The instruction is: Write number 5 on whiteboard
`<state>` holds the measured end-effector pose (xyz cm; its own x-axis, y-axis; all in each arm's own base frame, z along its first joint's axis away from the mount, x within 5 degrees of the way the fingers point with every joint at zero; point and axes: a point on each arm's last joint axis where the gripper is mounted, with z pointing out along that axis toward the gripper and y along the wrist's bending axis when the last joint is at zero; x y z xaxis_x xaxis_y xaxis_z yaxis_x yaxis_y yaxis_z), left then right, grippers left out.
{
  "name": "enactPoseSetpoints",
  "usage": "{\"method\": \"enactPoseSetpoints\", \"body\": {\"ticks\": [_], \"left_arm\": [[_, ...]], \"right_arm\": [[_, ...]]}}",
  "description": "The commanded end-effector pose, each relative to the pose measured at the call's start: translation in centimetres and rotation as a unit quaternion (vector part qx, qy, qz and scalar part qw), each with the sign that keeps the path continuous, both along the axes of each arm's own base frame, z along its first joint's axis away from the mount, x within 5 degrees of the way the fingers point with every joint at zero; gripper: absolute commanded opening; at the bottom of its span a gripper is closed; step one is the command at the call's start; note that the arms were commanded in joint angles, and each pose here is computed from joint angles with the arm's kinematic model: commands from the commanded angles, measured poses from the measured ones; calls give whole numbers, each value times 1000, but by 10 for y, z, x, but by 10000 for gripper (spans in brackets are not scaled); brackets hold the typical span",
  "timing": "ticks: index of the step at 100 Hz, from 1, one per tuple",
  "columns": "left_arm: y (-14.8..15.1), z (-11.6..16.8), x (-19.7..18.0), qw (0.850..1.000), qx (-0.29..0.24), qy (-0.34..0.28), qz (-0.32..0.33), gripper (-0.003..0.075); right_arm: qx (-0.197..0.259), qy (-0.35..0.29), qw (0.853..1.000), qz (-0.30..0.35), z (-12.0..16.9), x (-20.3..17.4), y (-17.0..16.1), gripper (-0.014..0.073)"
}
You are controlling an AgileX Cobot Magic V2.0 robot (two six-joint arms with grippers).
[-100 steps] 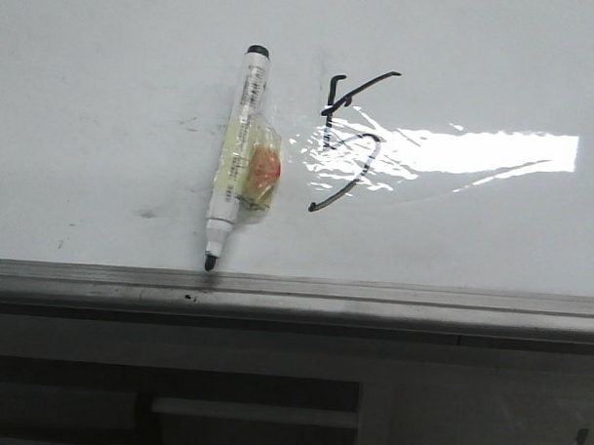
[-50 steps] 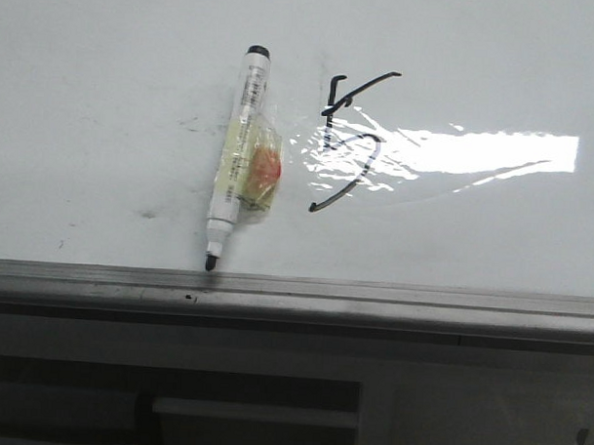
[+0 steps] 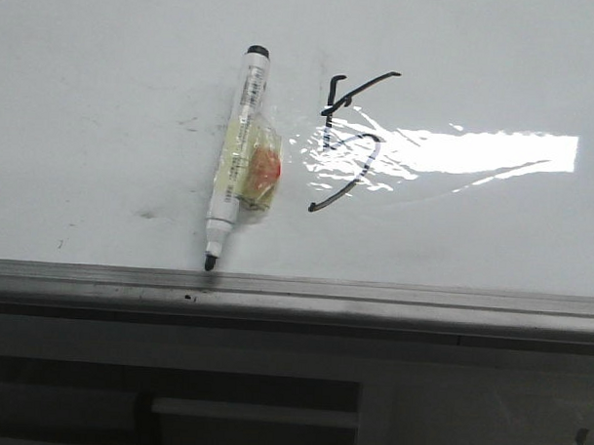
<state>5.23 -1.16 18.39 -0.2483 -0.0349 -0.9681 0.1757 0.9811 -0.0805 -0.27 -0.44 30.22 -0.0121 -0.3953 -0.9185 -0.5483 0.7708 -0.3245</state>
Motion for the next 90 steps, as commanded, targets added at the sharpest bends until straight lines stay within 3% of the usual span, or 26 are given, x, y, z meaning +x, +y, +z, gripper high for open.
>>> {"method": "enactPoseSetpoints", "body": {"ticks": [1, 68, 81, 84, 90], "left_arm": [[0, -3, 0, 1000, -16, -22, 5, -20], [0, -3, 0, 1000, -16, -22, 5, -20], [0, -3, 0, 1000, -16, -22, 5, -20], [0, -3, 0, 1000, -16, -22, 5, -20], [0, -3, 0, 1000, -16, -22, 5, -20]], "right_arm": [[20, -39, 999, -3, 12, 0, 0, -64], [23, -43, 999, -3, 12, -2, -2, -64], [-29, -71, 996, -44, 6, 7, -7, -64], [-20, -77, 995, -57, 4, 11, -7, -64], [45, -63, 993, -91, -2, 18, -4, -64]]}}
